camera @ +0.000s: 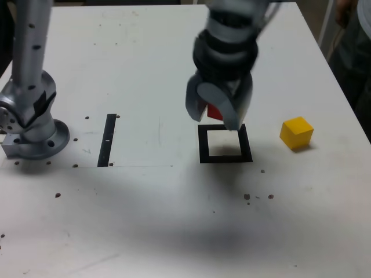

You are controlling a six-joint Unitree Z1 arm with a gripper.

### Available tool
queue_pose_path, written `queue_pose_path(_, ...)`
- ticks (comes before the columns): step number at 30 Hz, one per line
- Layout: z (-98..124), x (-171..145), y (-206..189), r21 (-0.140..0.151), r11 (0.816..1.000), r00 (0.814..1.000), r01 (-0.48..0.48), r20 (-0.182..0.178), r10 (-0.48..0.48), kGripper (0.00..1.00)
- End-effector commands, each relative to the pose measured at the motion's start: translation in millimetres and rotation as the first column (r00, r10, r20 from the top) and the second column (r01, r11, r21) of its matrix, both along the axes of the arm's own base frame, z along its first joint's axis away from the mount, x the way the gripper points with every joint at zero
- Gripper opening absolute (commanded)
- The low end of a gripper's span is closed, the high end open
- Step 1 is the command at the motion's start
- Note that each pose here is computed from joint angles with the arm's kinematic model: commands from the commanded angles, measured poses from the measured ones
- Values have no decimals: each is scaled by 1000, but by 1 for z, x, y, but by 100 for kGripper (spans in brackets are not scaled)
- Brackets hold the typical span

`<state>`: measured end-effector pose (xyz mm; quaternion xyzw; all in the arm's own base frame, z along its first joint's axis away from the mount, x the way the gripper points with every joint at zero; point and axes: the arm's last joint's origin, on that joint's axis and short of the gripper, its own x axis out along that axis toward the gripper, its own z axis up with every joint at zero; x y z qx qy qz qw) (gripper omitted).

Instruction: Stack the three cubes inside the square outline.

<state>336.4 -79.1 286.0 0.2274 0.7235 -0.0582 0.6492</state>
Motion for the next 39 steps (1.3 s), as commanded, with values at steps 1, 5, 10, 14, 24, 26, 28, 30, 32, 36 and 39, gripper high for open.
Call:
queue_pose_path(1, -14, -9, 5, -4, 1000, 999, -9, -31, 9, 20)
queue_pose_path(5, -25, -6, 8, -29, 1000, 999, -11, -37, 10, 20)
queue_pose_path(10, -46, 1, 10, -54, 998, 998, -15, -54, 12, 20)
queue_pose_path(14, -55, 6, 10, -58, 998, 999, -15, -50, 12, 20)
queue_pose_path(24, -74, 5, 27, -62, 998, 999, -31, -33, 29, 20)
queue_pose_path(26, -76, 5, 27, -69, 997, 999, -27, -30, 25, 20)
queue_pose_path(28, -77, 6, 27, -76, 997, 999, -22, -26, 20, 20)
queue_pose_path(30, -77, 8, 27, -81, 997, 1000, -18, -20, 16, 20)
queue_pose_path(32, -77, 9, 26, -83, 996, 1000, -14, -13, 13, 20)
queue_pose_path(36, -75, 12, 24, -84, 996, 1000, -6, -1, 6, 20)
queue_pose_path(39, -75, 13, 23, -85, 996, 1000, 2, 4, -2, 20)
